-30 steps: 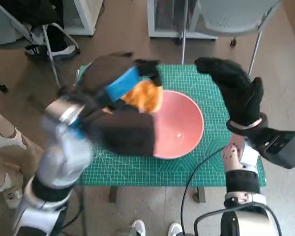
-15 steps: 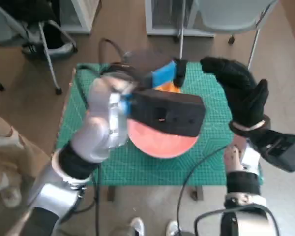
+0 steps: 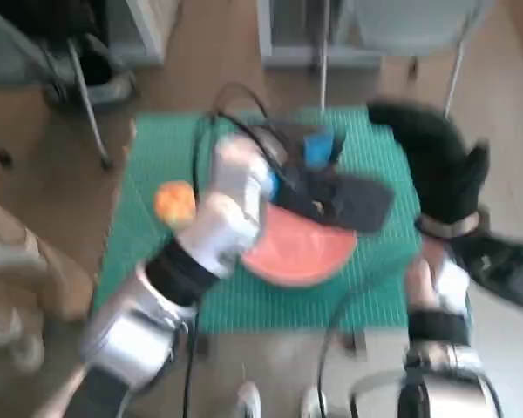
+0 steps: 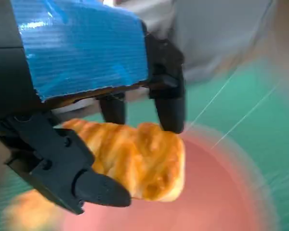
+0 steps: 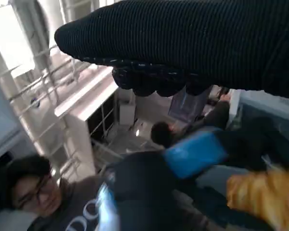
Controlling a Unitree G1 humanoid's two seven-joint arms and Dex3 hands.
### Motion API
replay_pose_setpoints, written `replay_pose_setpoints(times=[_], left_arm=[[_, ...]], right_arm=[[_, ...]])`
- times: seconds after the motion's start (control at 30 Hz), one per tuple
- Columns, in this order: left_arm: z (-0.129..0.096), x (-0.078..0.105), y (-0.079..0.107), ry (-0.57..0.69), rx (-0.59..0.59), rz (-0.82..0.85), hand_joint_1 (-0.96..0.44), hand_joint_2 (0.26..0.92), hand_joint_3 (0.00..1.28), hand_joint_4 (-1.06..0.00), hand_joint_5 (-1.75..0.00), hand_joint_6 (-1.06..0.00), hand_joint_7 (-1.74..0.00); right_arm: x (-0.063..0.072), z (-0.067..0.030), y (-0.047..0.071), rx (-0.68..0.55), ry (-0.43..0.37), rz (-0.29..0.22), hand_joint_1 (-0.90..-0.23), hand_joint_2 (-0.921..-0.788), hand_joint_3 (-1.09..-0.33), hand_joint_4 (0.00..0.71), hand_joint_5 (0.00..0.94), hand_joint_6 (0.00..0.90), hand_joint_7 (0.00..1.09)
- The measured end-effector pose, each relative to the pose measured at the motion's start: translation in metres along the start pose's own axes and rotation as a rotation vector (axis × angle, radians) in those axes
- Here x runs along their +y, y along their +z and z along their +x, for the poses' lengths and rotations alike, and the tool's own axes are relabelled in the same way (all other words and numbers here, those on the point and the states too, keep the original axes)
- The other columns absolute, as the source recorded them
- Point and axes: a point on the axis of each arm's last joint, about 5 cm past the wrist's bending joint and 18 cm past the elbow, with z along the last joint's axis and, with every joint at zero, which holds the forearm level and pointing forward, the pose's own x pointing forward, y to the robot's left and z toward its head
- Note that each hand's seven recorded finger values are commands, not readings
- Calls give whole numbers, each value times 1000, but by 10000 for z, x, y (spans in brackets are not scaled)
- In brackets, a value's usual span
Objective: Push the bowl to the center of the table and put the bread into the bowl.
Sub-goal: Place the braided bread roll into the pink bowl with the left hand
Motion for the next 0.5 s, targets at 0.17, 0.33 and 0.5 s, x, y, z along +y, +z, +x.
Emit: replay_pose_setpoints(times=[0.17,0.33,0.5], left_arm=[[40,-1,-78,-19,41,24,3,777,414,-495,-1570,-675,-991],[56,-20,-164,-56,-6,71,122,915,352,-356,-1539,-325,-1006],[31,-31,-247,-61,-58,-48,312,909,424,-303,-1636,-217,-216]], right_arm=[[3,-23,6,2,-9,-3,-605,-921,-725,143,5,-1,506],[8,-20,5,4,-12,-3,-606,-921,-721,147,6,-1,504],[16,-17,0,7,-7,-2,-606,-921,-719,148,6,-1,504]])
